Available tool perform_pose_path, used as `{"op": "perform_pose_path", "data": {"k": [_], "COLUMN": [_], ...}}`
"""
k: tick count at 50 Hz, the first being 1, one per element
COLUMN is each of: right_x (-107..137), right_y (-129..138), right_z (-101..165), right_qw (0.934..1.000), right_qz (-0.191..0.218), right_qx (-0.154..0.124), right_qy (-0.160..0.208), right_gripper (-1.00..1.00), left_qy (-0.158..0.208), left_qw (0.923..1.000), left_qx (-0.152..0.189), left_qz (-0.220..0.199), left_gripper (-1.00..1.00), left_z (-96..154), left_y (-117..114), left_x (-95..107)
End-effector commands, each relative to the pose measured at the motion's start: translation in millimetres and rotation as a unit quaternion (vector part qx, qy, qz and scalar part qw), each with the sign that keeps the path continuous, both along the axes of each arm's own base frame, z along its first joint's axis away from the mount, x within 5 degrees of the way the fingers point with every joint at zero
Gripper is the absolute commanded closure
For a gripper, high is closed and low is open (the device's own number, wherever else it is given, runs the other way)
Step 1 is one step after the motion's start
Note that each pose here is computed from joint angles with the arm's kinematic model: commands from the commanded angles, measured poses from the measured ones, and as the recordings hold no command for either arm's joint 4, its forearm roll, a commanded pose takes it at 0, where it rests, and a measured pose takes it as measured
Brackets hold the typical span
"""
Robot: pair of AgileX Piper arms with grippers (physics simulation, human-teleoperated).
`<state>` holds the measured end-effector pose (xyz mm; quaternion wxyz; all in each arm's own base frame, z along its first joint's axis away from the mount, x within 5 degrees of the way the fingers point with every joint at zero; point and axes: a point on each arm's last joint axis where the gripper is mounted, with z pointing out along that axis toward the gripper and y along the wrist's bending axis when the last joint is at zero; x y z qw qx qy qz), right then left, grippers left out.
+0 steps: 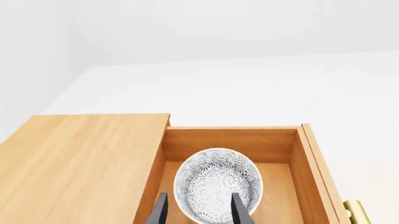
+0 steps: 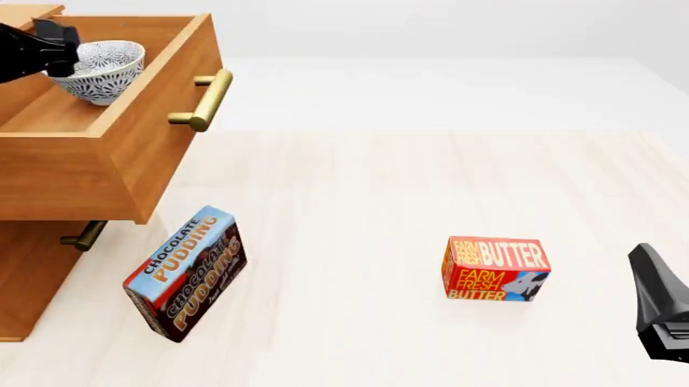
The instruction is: Put the bowl in the top drawer of the cabinet.
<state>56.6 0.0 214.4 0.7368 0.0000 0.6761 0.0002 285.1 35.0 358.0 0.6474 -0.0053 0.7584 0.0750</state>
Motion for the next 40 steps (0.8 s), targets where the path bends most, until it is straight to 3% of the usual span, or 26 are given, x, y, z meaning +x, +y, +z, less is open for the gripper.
{"op": "perform_pose_path", "data": {"k": [1, 40], "right_x": [0.0, 0.0], "right_y": [0.0, 0.0], "right_z": [0.0, 0.0], "right_qw": [1.0000, 1.0000], "right_qz": [0.000, 0.000], "right_qx": [0.000, 0.000], "right_qy": [0.000, 0.000], "right_gripper": [-1.00, -1.00], "left_qy": [-0.019, -0.031], "left_qw": [0.9998, 0.9989], "left_qx": [0.009, -0.001], "left_qz": [-0.004, -0.034], "left_gripper": [-1.00, -1.00], "left_z": [11.1, 20.2], "left_y": [-4.0, -23.1], "left_x": [-16.9, -58.7]}}
